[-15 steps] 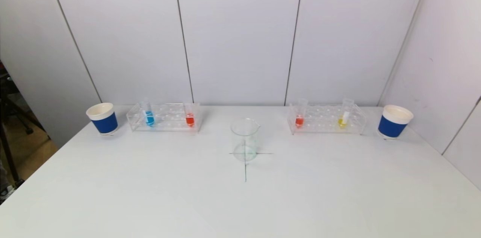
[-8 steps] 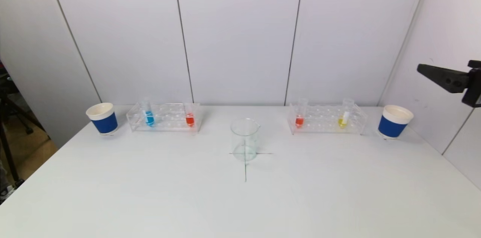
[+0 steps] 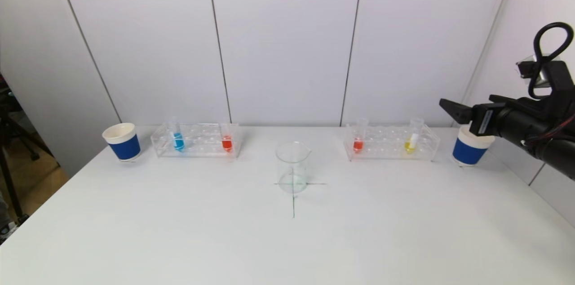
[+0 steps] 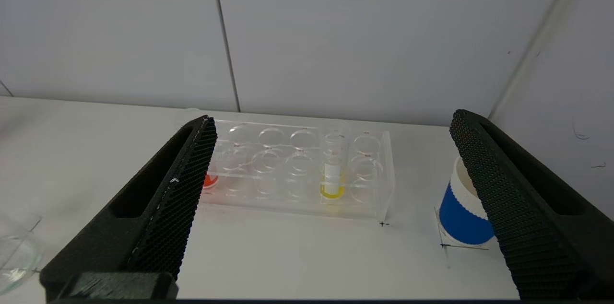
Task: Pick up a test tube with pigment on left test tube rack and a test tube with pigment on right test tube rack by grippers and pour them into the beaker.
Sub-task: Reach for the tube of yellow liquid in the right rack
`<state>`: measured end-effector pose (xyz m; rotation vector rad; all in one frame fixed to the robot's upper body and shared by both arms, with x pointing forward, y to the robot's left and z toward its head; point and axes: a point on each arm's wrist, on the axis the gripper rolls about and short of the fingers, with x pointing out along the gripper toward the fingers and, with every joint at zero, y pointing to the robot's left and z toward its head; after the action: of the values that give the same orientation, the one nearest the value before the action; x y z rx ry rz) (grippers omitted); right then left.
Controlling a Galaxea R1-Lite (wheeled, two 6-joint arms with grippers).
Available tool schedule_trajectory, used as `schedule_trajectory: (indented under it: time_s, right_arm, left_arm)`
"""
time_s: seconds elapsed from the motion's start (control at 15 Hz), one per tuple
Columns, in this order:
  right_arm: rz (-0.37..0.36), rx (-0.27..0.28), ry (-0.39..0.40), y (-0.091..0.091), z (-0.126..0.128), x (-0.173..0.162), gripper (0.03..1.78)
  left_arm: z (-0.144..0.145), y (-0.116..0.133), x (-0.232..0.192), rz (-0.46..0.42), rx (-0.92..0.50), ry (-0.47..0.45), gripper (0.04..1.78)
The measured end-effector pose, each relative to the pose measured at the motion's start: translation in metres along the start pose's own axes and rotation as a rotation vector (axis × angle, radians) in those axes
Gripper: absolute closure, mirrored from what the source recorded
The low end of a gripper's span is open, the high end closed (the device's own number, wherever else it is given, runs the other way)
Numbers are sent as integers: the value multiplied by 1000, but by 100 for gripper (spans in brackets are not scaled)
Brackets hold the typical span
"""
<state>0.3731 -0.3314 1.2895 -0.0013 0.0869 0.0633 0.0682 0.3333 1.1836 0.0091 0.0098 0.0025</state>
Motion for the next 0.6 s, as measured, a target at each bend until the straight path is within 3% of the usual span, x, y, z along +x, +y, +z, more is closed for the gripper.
schedule_trajectory:
  time_s: [0.6]
  right_arm:
    - [-12,53,28,-2,-67,58,4]
  left_arm:
    - [0,0,0,0,0,0,6]
